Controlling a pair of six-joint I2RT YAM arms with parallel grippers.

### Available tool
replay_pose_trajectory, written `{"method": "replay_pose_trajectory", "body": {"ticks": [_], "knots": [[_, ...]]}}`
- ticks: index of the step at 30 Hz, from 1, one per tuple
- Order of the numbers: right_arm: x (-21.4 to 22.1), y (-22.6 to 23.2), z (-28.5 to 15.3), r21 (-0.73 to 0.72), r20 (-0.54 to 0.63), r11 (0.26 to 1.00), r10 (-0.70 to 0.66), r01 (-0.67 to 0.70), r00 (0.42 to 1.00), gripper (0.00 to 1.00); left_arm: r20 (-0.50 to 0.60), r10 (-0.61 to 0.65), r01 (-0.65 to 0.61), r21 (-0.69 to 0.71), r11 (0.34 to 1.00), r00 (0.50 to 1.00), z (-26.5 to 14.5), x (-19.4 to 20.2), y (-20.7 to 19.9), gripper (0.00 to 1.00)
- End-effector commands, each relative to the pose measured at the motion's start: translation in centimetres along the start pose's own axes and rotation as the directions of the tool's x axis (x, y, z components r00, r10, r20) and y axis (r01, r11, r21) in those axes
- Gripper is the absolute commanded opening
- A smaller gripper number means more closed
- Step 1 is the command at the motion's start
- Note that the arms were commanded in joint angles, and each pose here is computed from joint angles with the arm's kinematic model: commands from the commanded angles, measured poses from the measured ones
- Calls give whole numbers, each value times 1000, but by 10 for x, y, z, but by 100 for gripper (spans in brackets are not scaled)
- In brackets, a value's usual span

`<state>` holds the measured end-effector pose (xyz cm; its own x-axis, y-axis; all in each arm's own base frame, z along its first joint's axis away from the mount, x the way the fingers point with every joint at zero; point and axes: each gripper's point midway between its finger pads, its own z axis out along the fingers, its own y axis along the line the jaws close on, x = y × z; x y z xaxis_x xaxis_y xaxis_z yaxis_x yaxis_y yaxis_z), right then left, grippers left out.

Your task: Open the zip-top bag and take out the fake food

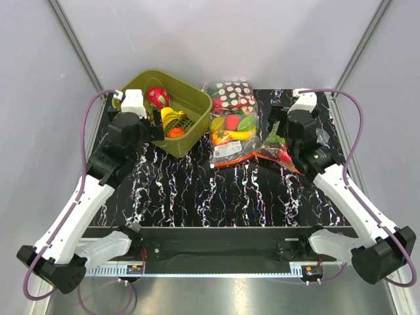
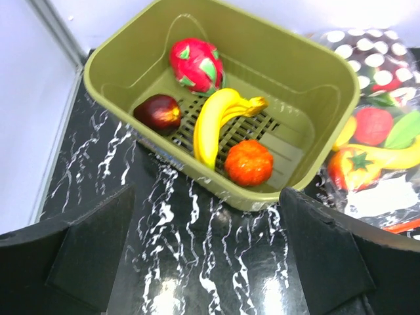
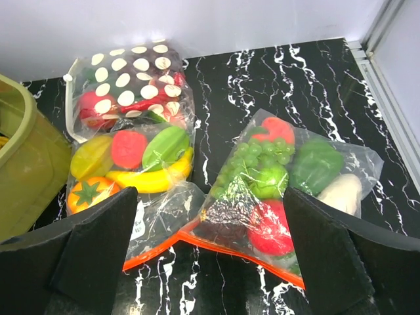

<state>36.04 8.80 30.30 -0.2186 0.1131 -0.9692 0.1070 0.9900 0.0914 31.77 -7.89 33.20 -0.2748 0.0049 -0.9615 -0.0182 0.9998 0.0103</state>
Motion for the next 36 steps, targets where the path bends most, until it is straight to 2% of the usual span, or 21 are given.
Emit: {"method": "replay_pose_trajectory", "body": {"ticks": [1, 5, 8, 10, 13, 14, 16, 19, 21, 28, 34, 36], "knots": [[-14, 13, 5, -50, -1, 999, -12, 12, 1000, 100, 43, -35, 37, -55, 998, 998, -14, -16, 15, 99], [0, 34, 28, -102, -53, 993, -66, 61, 996, 100, 40, -63, 65, -48, 997, 997, -15, -10, 14, 99], [17, 55, 55, -150, -103, 984, -113, 97, 988, 100, 26, -60, 60, 18, 998, 998, -11, -2, 2, 99], [43, 66, 76, -169, -161, 978, -149, 121, 976, 100, 7, -54, 54, 73, 996, 999, -8, 4, -10, 99], [74, 89, 90, -286, -211, 947, -211, 147, 954, 100, -39, -29, 34, 113, 993, 999, -2, 17, -20, 99], [85, 103, 87, -366, -230, 921, -225, 130, 947, 100, -50, -22, 28, 119, 993, 998, -1, 21, -21, 99], [108, 112, 87, -401, -303, 912, -223, 89, 926, 100, -80, -4, 15, 139, 990, 997, 2, 29, -26, 99], [136, 110, 93, -359, -384, 933, -189, 42, 904, 99, -93, 1, 13, 157, 987, 996, 4, 37, -30, 99], [153, 105, 101, -329, -413, 942, -201, 60, 888, 100, -88, -1, 15, 165, 986, 996, 5, 36, -32, 99], [180, 98, 129, -284, -461, 949, -259, 135, 849, 100, -91, 7, 9, 184, 983, 996, 5, 38, -35, 99], [208, 98, 135, -299, -542, 949, -255, 100, 801, 100, -93, 15, 1, 175, 985, 996, 6, 39, -33, 99], [217, 101, 136, -312, -568, 946, -263, 92, 780, 94, -93, 17, 1, 187, 982, 996, 6, 40, -36, 99]]}}
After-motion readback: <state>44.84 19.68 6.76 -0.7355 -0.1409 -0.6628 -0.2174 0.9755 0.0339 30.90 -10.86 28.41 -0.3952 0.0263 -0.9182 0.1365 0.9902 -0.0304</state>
